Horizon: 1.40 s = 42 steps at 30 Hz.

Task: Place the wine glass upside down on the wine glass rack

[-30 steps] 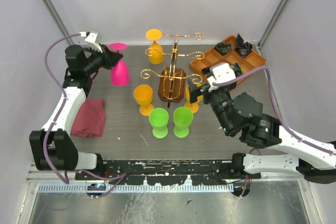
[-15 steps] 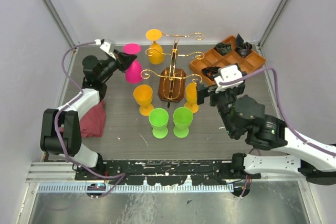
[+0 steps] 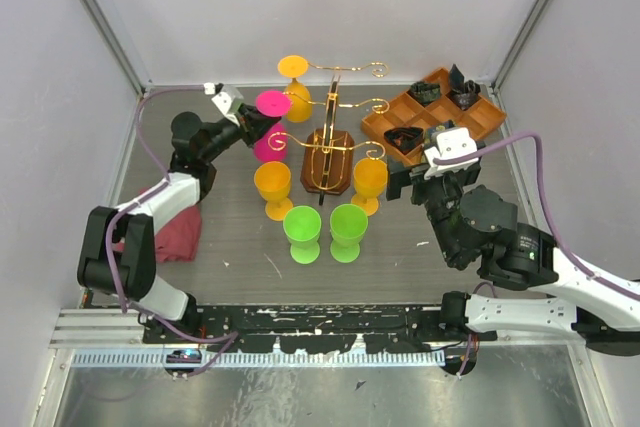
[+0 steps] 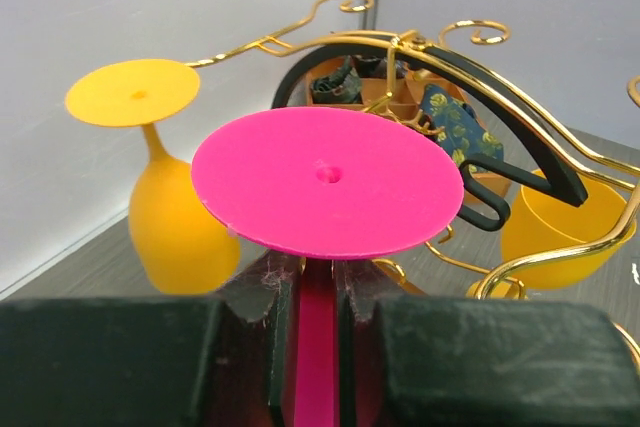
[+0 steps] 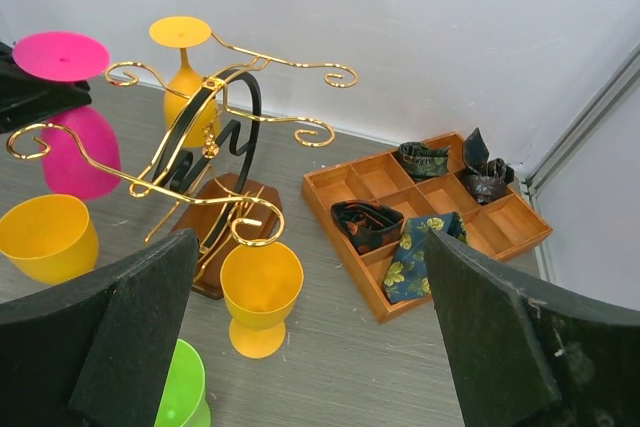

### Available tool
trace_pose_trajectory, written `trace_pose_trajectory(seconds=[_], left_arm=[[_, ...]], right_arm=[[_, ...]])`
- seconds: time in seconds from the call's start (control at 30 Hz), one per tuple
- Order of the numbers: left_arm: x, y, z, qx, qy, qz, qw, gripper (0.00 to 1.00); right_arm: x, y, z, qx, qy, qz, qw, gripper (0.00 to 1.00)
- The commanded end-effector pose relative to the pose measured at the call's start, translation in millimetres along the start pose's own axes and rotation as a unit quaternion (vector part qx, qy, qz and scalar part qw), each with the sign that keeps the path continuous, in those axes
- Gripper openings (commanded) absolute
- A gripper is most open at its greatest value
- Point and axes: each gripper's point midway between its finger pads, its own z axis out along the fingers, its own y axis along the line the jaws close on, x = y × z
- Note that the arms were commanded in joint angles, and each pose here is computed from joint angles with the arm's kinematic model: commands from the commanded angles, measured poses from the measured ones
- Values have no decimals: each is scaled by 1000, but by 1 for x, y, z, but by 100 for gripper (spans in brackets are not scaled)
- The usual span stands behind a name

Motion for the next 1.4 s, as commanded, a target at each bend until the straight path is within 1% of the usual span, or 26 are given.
trace_pose_trajectory(seconds=[0.0,0.2,0.47,0.7,0.83,1.03,1.23,1.37], left_arm=[[3,-11,16,35,-8,18,999,0],[14,-10,31,45,-9,7,999,0],[14,0,46,45,-58,-17,997,0],[23,11,59,44,-63,-28,997,0],[29,20,64,27,-66,-25,997,0],[37,41,61,-18,-68,-23,997,0],[37,63,43,-53,-94,-32,994,0],[31,63,31,-63,-104,-25,992,0]], right_arm=[[-8,-5,0,14,-8,22,1000,100],[-8,-5,0,14,-8,22,1000,100],[-1,-3,-1,13,0,25,1000,100],[-1,-3,0,15,1,24,1000,100],[-1,-1,1,16,2,21,1000,100],[-1,1,2,17,5,21,1000,100],[-1,2,2,16,7,29,999,100],[-2,2,2,18,7,33,999,100]])
